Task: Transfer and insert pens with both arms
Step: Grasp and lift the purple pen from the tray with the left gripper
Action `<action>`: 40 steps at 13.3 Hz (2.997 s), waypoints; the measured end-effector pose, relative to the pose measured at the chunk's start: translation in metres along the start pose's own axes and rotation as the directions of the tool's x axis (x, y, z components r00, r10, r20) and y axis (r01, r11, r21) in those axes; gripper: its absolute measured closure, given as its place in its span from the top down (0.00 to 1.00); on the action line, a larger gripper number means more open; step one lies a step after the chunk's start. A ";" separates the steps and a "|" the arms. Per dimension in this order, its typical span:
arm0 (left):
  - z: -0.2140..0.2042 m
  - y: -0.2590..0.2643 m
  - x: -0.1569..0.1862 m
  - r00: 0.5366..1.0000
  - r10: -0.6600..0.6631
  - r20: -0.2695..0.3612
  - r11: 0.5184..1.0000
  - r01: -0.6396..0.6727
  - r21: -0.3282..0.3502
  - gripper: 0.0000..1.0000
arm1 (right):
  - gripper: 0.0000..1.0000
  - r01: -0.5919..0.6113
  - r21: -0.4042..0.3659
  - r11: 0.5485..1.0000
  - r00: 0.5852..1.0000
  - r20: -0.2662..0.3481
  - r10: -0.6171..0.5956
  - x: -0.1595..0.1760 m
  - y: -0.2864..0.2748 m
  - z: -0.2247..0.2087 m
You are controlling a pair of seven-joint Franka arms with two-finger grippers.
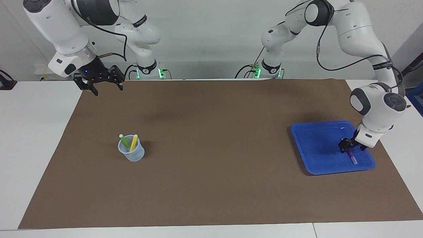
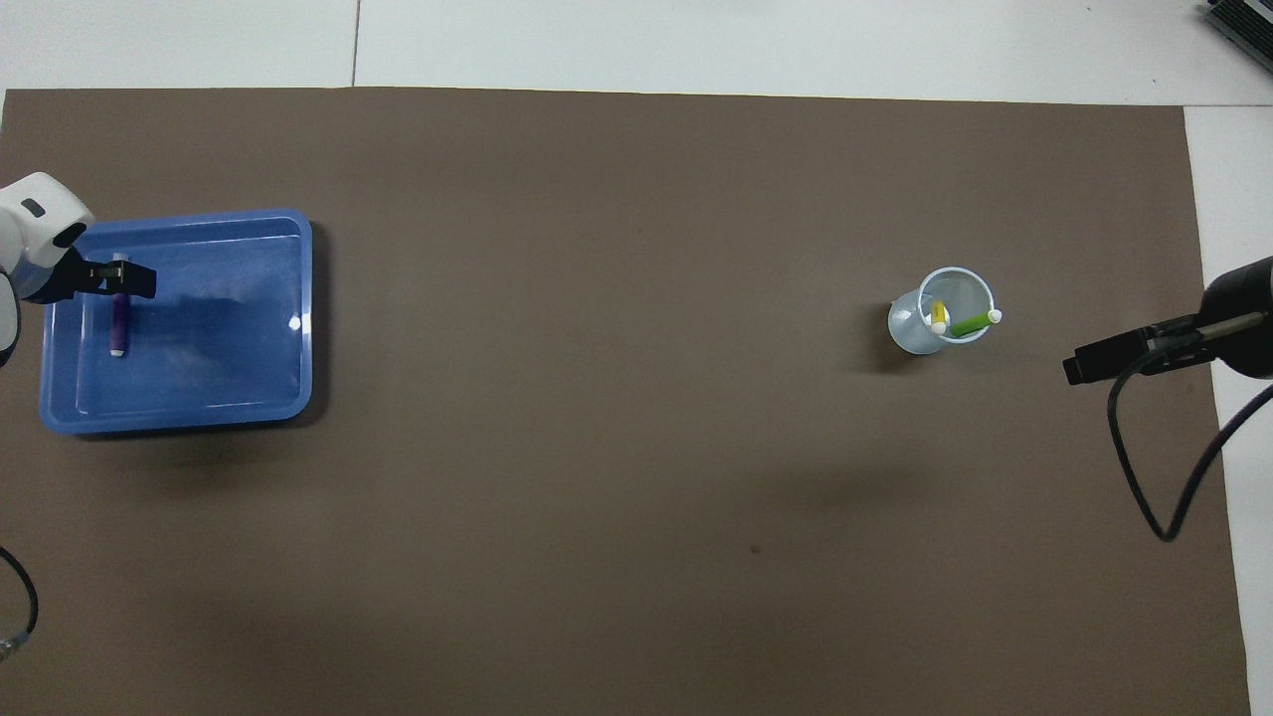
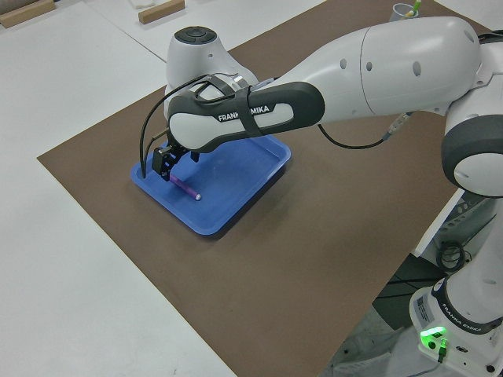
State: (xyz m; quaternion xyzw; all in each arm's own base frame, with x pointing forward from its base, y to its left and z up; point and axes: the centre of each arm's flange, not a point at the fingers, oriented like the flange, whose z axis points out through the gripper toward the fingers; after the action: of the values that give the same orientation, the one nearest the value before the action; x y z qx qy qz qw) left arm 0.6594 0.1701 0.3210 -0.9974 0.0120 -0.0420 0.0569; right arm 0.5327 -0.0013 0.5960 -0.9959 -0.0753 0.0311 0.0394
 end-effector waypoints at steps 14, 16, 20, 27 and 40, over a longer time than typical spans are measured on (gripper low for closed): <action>0.026 0.014 -0.015 1.000 -0.002 -0.015 0.999 0.002 -0.034 0.78 | 1.00 -0.045 -0.067 0.997 0.999 0.019 0.046 -0.004 0.014 0.012; 0.026 0.017 -0.015 1.000 -0.010 -0.015 0.999 0.010 -0.038 0.57 | 1.00 -0.046 -0.067 0.997 0.999 0.019 0.047 -0.004 0.014 0.012; 0.021 0.017 -0.018 0.998 -0.063 -0.025 0.997 0.062 -0.034 0.27 | 1.00 -0.063 -0.067 0.996 0.998 0.015 0.064 -0.005 0.024 0.011; 0.018 0.021 -0.022 0.988 -0.146 -0.041 0.989 0.145 -0.041 0.19 | 1.00 0.023 -0.071 0.997 1.000 -0.005 -0.023 -0.002 0.024 0.011; -0.041 0.061 0.012 0.945 -0.308 0.108 0.923 0.325 -0.205 0.18 | 1.00 0.020 -0.069 0.997 1.000 0.006 -0.019 -0.004 0.025 0.016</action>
State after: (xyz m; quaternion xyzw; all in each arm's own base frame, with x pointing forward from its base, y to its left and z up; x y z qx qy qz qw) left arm 0.6669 0.1047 0.3556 -0.9872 -0.1467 -0.0125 -0.0611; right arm 0.5313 -0.0257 0.5777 -0.9958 -0.0860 0.0307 0.0053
